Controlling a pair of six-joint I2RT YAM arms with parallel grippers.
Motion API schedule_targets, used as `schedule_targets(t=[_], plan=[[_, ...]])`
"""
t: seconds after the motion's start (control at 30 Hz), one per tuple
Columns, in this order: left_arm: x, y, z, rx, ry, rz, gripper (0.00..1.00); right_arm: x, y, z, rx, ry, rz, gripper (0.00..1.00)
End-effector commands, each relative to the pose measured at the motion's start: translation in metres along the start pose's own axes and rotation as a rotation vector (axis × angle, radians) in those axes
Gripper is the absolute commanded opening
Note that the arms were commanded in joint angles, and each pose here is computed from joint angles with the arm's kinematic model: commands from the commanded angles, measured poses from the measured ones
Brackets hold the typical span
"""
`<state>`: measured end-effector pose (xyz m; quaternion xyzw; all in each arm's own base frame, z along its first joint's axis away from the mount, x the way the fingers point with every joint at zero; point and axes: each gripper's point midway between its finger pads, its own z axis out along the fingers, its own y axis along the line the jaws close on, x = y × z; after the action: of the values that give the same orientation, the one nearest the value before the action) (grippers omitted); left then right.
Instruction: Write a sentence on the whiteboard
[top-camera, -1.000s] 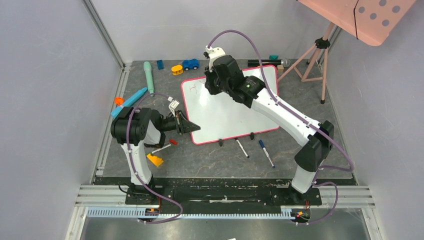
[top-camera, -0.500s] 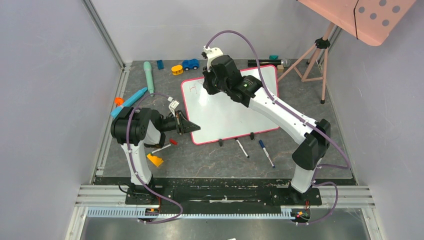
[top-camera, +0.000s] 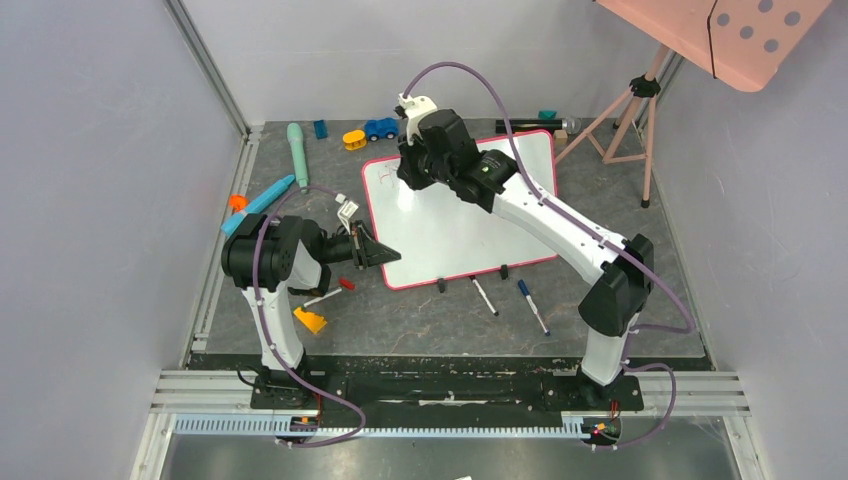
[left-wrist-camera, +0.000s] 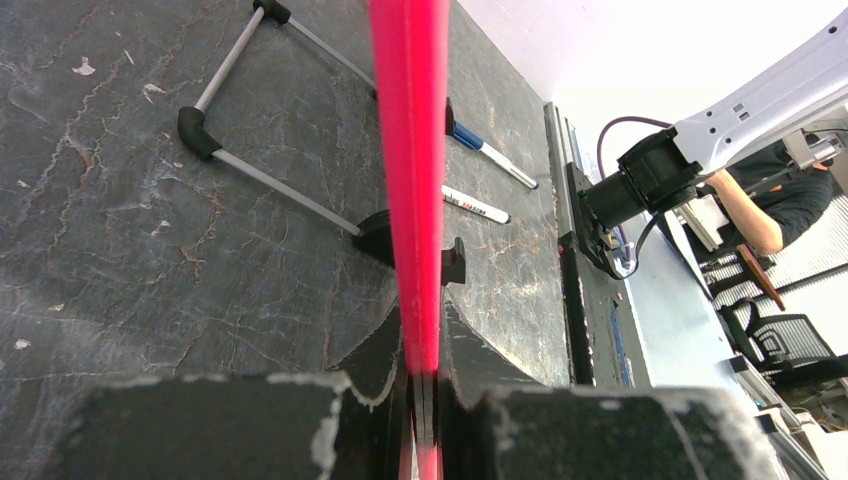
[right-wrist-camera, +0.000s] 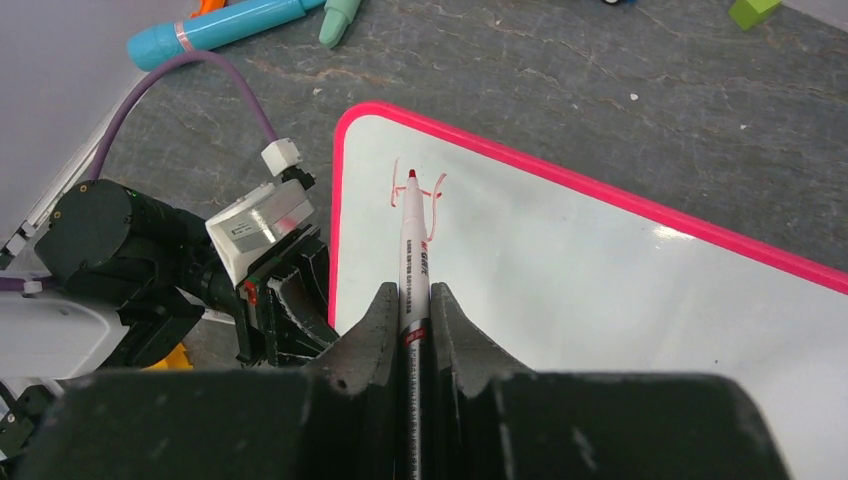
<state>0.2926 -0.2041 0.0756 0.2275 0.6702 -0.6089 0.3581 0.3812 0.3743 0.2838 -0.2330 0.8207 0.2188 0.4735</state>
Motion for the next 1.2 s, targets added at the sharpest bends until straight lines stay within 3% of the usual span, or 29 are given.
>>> schedule_targets(t=[0.0, 0.4, 1.17], plan=[[-0.002, 0.001, 0.002, 0.005, -0.01, 0.146, 0.02, -0.022, 0.008, 0.0, -0.033, -0.053, -0.009, 0.0], [-0.001, 0.001, 0.002, 0.01, -0.006, 0.143, 0.02, 0.0, -0.016, -0.007, 0.085, -0.003, -0.012, 0.0], [-0.001, 0.0, 0.003, 0.016, -0.003, 0.149, 0.02, 0.005, -0.026, -0.006, 0.144, 0.012, -0.003, 0.0]])
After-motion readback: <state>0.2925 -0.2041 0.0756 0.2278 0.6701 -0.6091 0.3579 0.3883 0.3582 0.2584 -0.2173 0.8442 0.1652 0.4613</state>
